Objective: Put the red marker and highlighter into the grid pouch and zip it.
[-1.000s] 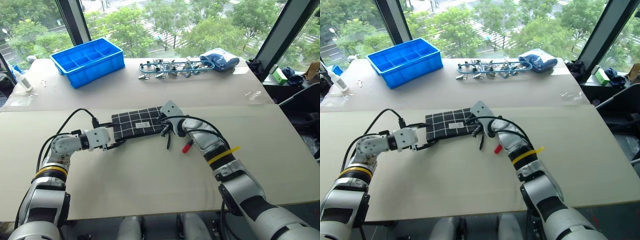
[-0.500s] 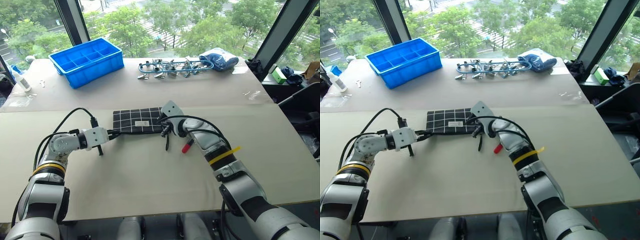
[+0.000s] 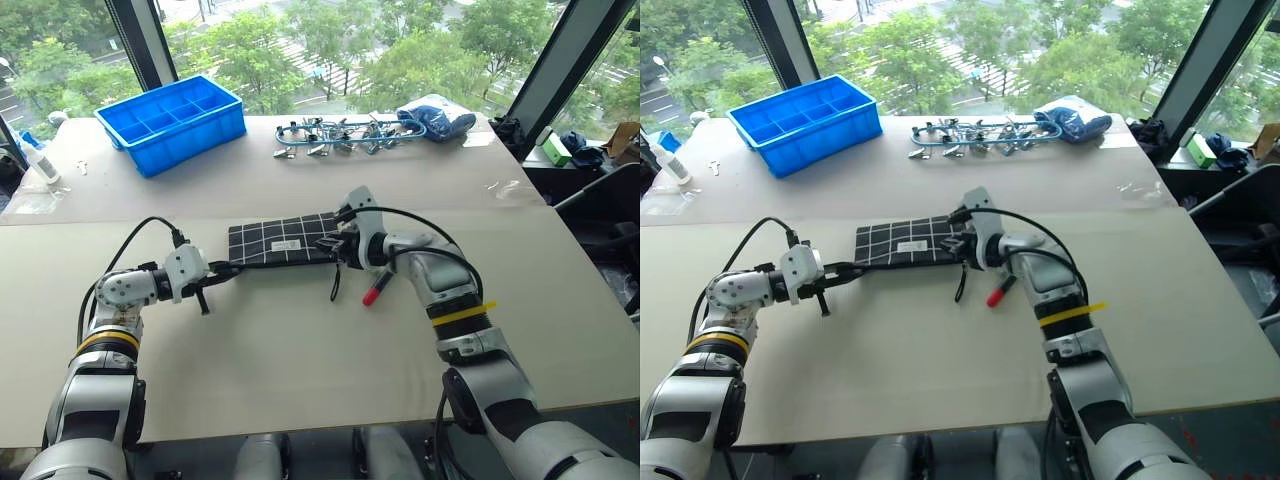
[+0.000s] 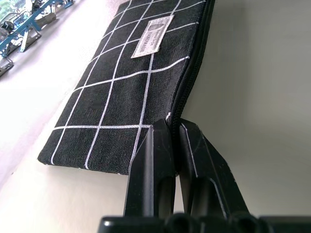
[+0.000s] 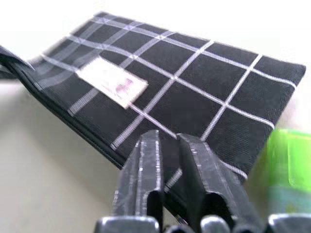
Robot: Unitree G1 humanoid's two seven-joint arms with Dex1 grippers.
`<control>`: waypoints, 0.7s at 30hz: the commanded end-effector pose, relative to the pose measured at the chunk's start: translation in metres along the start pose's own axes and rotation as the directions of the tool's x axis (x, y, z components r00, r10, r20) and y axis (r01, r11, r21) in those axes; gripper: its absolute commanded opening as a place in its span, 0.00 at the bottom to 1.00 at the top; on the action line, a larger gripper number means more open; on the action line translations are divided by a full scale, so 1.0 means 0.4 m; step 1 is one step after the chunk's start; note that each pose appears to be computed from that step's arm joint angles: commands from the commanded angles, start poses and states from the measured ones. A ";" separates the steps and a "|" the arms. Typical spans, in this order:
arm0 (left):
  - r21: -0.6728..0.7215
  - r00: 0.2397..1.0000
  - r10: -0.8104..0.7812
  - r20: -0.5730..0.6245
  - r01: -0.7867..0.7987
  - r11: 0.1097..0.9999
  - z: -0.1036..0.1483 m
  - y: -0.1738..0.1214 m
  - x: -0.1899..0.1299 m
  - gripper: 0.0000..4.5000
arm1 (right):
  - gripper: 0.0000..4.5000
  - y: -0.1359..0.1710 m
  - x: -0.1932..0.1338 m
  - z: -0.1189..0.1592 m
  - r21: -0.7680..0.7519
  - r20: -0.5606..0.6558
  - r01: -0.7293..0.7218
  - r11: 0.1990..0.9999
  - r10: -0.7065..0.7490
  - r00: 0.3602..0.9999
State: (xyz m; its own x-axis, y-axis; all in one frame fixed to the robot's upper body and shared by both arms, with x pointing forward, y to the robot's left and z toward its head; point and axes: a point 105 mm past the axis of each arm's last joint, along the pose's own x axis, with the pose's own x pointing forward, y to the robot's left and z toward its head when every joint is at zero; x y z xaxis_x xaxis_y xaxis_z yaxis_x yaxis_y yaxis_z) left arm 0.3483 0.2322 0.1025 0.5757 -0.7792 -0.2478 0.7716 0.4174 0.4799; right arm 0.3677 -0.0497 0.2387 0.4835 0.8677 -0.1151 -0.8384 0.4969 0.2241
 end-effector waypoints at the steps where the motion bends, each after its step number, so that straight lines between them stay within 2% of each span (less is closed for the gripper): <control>1: -0.083 0.994 0.074 0.084 -0.067 0.994 0.054 0.041 -0.031 0.00 | 0.91 -0.002 -0.104 0.069 0.009 0.077 -0.002 1.000 0.002 0.997; 4: -0.193 0.982 0.122 0.144 -0.093 0.977 0.096 0.053 -0.034 0.00 | 0.91 -0.025 -0.159 0.056 -0.034 0.070 0.083 0.996 -0.080 0.994; 10: -0.345 0.953 0.233 0.193 -0.157 0.925 0.171 0.071 -0.029 0.00 | 0.91 -0.030 -0.190 -0.057 -0.114 -0.045 0.153 0.982 -0.159 0.986; 15: -0.363 0.974 0.201 0.101 -0.152 0.919 0.162 0.038 -0.008 0.00 | 0.91 -0.071 -0.140 -0.164 -0.159 -0.149 0.295 0.942 -0.318 0.936; 18: -0.323 0.985 0.169 0.022 -0.153 0.934 0.144 0.018 0.003 0.00 | 0.91 -0.059 -0.110 -0.174 -0.082 -0.135 0.305 0.949 -0.314 0.940; 21: -0.313 0.987 0.158 -0.001 -0.150 0.938 0.144 0.009 0.010 0.00 | 0.91 -0.063 -0.097 -0.179 -0.076 -0.136 0.327 0.942 -0.334 0.933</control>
State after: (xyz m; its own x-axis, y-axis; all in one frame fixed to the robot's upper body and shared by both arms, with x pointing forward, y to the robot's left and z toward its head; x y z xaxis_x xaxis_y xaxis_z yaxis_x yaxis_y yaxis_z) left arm 0.3390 0.2051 0.1388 0.6841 -0.7073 -0.1781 0.7294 0.6630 0.1687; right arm 0.3478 -0.0918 0.1565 0.6621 0.6674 -0.3410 -0.6691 0.7313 0.1321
